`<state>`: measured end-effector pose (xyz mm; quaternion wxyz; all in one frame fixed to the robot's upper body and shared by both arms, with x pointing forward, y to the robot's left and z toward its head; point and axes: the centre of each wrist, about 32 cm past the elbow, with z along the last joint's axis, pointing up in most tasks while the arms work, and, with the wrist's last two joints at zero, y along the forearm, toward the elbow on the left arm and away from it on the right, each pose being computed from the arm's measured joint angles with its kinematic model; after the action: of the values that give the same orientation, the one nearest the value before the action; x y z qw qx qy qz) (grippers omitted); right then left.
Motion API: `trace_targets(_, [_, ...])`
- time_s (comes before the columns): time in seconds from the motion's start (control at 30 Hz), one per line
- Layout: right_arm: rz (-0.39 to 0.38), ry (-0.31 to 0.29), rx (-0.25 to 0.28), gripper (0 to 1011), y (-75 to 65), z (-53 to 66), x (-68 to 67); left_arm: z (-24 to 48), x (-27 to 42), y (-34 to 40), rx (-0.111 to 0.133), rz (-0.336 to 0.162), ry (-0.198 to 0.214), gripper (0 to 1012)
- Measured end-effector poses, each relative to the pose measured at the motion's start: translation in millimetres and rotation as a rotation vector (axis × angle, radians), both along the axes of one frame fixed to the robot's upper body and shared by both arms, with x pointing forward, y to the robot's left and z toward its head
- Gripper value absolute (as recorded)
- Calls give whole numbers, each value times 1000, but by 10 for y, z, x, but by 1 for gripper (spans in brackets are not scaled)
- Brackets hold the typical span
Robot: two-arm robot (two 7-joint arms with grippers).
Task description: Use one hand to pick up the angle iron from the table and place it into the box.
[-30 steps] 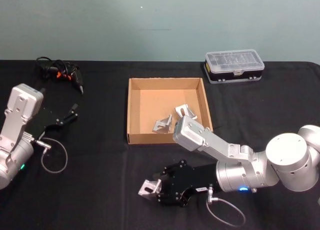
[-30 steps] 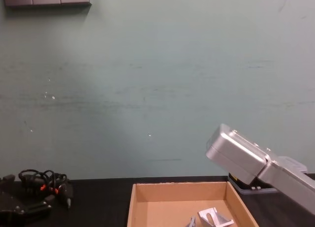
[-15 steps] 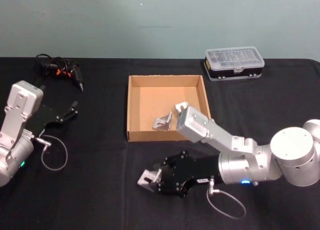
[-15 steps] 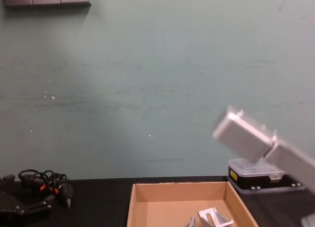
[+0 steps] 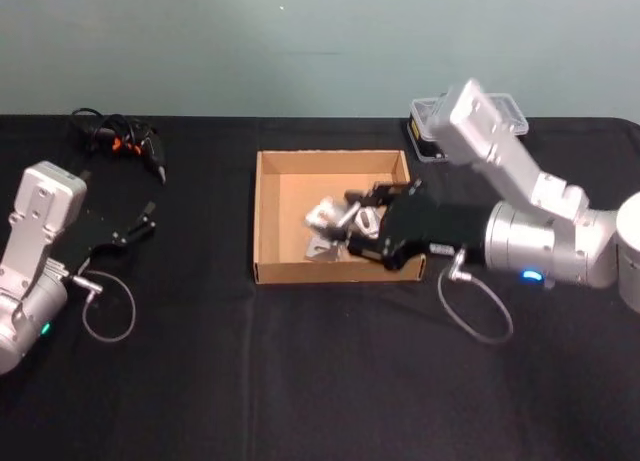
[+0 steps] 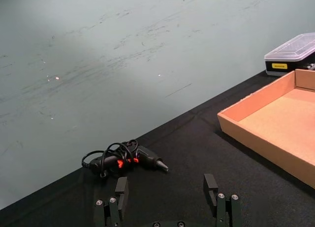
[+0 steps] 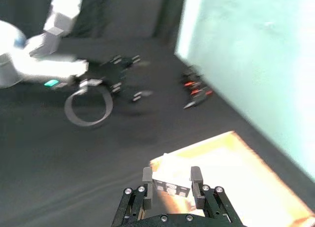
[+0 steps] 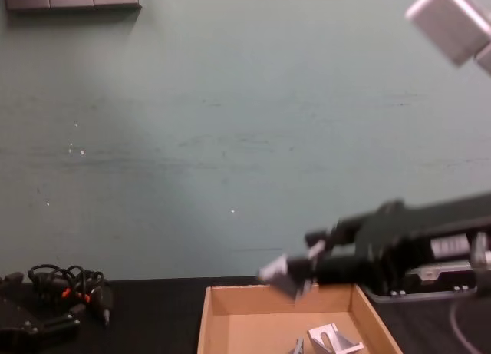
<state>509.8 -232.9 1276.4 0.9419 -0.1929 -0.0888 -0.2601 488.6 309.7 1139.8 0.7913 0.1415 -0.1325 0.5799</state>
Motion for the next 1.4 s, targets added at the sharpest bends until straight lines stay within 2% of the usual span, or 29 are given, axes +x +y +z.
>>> trace_targets(0.2, [-98,-51,40,466,3,65,89,0,0,0,0,0,0,1000])
trace_targets(0.37, [-160,-65,55,465,56,40,243,0,0,0,0,0,0,1000])
trace_targets(0.47, [-187,-65,43,466,111,-10,387,0,0,0,0,0,0,1000])
trace_targets(0.53, [-191,-65,39,466,122,-17,419,0,0,0,0,0,0,1000])
trace_targets(0.73, [-206,-31,13,465,211,-126,691,0,0,0,0,0,0,1000])
trace_targets(0.97, [-191,25,-7,466,298,-247,867,0,0,0,0,0,0,1000])
trace_targets(1.4, [-166,83,-29,465,338,-373,968,0,0,0,0,0,0,1000])
